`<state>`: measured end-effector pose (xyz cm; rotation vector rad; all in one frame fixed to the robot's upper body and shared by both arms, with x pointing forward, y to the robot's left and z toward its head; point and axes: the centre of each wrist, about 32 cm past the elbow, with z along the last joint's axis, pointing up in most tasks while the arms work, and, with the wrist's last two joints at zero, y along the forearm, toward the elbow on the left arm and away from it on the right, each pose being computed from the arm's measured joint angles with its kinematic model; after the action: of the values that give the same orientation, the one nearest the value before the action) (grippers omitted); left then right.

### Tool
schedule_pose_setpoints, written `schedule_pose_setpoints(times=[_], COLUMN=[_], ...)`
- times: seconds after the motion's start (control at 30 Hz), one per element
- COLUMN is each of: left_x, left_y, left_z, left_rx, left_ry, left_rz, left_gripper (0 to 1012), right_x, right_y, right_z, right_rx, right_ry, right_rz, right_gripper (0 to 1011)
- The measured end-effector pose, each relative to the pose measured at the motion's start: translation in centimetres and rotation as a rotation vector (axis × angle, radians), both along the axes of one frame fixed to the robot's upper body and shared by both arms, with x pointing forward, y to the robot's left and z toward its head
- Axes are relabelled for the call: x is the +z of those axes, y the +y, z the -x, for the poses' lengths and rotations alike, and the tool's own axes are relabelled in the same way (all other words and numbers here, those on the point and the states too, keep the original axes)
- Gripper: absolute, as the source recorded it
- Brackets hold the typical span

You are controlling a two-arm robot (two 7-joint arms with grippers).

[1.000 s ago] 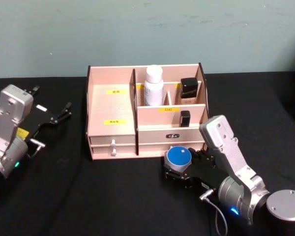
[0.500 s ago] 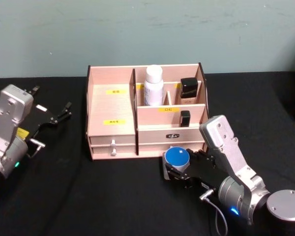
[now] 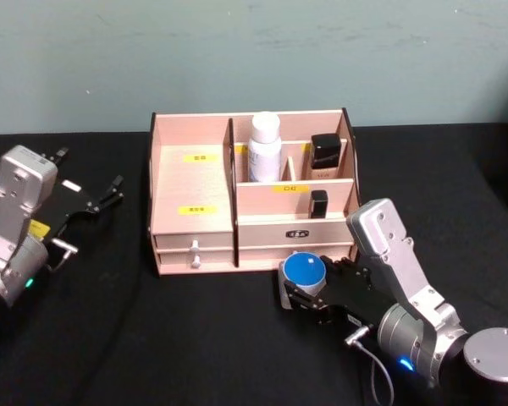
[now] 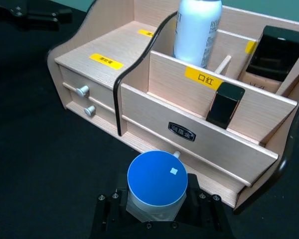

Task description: Pick up the facial cleanser and watermelon frost from the table and place them into the tiered storage box.

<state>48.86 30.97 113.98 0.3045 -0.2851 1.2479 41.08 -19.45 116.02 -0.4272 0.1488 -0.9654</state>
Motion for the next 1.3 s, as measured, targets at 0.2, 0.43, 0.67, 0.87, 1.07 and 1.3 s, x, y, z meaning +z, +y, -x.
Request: schedule_pose_setpoints(times=[0.2, 0.43, 0.67, 0.87, 1.07, 1.3], left_x=[0.00, 0.00, 0.00, 0.00, 0.00, 0.00], left_y=[0.00, 0.00, 0.00, 0.00, 0.00, 0.00], left_z=[0.00, 0.00, 0.00, 0.00, 0.00, 0.00], left_rx=[0.000, 0.000, 0.000, 0.000, 0.000, 0.000], left_ry=[0.000, 0.000, 0.000, 0.000, 0.000, 0.000], left_rz=[0.000, 0.000, 0.000, 0.000, 0.000, 0.000], left_gripper=[1001, 1001, 1001, 1001, 1001, 1001], right_x=[0.9, 3.0, 5.1, 6.3, 6.7, 6.9], right_y=[-0.2, 0.2, 1.4, 2.8, 4.2, 5.6], right_z=[0.3, 0.4, -0.2, -1.6, -3.3, -5.0], right_rx=[0.032, 0.098, 0.164, 0.190, 0.186, 0.182], right_ry=[-0.020, -0.046, -0.097, -0.128, -0.133, -0.125], right_rz=[-0.022, -0.058, -0.078, -0.083, -0.083, -0.091], right_gripper=[705, 705, 705, 705, 705, 705])
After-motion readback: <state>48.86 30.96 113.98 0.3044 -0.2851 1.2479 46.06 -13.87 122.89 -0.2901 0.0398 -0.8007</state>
